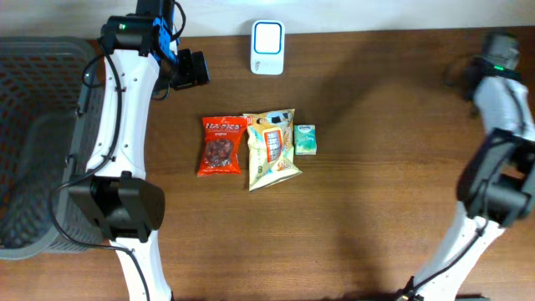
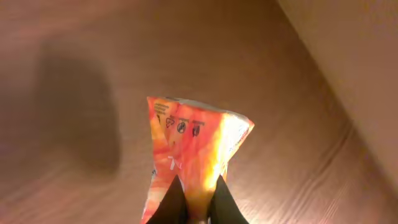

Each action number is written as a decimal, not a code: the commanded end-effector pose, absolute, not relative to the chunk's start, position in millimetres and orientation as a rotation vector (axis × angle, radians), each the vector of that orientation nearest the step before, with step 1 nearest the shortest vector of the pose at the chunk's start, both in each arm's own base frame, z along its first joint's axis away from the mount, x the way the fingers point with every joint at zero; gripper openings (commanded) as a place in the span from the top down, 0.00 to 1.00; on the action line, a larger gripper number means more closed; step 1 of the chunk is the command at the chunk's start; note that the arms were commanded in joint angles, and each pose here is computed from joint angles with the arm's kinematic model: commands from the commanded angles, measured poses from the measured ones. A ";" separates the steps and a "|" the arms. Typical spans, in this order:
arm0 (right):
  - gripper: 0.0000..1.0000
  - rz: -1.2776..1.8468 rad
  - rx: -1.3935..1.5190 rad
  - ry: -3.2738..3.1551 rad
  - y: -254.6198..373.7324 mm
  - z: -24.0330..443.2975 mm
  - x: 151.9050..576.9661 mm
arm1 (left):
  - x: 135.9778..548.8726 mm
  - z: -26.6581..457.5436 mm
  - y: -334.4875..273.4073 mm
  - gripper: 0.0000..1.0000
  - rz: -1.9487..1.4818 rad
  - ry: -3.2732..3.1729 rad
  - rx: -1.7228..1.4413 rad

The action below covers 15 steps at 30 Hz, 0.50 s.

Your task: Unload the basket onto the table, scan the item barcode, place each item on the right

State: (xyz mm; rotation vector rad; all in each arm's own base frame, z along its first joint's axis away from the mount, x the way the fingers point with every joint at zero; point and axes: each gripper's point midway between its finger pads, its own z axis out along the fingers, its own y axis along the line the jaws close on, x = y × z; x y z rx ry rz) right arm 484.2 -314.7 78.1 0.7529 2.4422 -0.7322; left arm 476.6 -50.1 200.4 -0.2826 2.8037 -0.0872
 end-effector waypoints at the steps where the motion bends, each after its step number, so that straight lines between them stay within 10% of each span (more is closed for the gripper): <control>1: 0.96 -0.327 0.904 2.374 -342.0 80.9 469.6 | 476.9 197.8 -52.1 0.01 -0.095 2.812 -0.273; 3: 0.91 -0.272 0.973 2.349 -369.0 79.2 447.7 | 476.9 197.8 -52.1 0.01 -0.095 2.812 -0.273; 4: 0.73 -0.286 1.009 2.341 -381.4 77.9 436.4 | 477.0 197.8 -52.1 0.01 -0.095 2.811 -0.273; 6: 0.01 -0.292 1.055 2.342 -393.4 74.7 421.3 | 476.9 197.8 -52.2 0.01 -0.095 2.812 -0.272; 11: 0.01 -0.269 0.896 2.223 -363.4 163.2 456.3 | 476.9 197.8 -52.1 0.01 -0.095 2.812 -0.273; 15: 0.01 0.252 0.384 2.196 -202.8 254.3 506.1 | 476.9 197.8 -52.1 0.01 -0.095 2.812 -0.273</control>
